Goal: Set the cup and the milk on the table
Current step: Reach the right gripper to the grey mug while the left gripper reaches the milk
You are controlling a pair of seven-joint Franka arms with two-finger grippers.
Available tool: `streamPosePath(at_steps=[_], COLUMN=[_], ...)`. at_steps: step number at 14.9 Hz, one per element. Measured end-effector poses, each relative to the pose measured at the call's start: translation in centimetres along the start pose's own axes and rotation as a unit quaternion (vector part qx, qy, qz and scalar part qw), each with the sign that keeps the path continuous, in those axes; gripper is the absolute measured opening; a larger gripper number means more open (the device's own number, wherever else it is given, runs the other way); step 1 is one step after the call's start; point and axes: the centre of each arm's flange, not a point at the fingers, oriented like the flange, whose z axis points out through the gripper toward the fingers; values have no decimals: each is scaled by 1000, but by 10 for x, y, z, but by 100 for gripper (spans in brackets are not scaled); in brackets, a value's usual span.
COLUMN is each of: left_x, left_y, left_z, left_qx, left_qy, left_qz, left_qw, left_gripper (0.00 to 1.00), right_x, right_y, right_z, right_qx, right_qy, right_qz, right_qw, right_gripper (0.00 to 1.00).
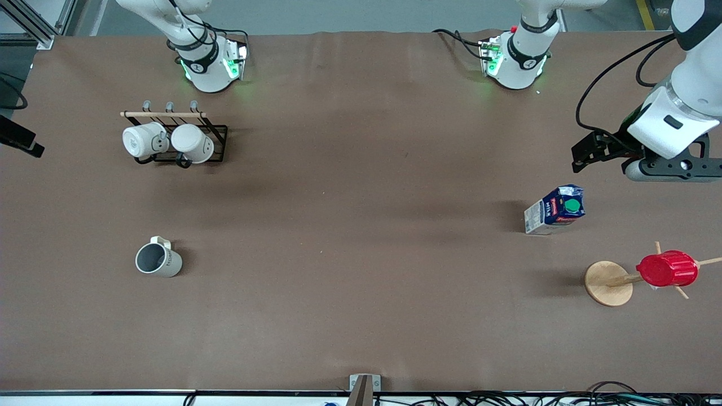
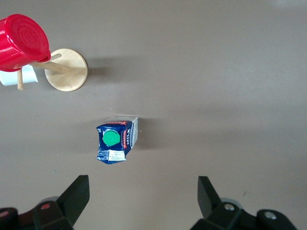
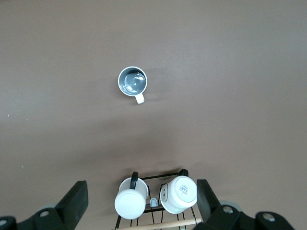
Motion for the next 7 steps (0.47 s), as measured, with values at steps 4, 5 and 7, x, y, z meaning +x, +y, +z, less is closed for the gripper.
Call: streamPosePath(at_steps=[4, 5, 7], left_x=[12, 18, 31], left_y=[0, -2, -8], left_z=[17, 26, 49], left_qx=[-2, -2, 4], left_qy=[4, 3, 1], left_qz=[-1, -3, -6], left_qw=[1000, 1000, 1000], left_gripper=[100, 100, 100], right_x=[9, 18, 43], right_y=[-10, -15, -21], right_z=[15, 31, 79], right_qx=[1, 1, 0], right_qy=[5, 6, 11], right_qz=[-11, -15, -35], right_qw=[1000, 1000, 999], right_gripper=[100, 100, 100])
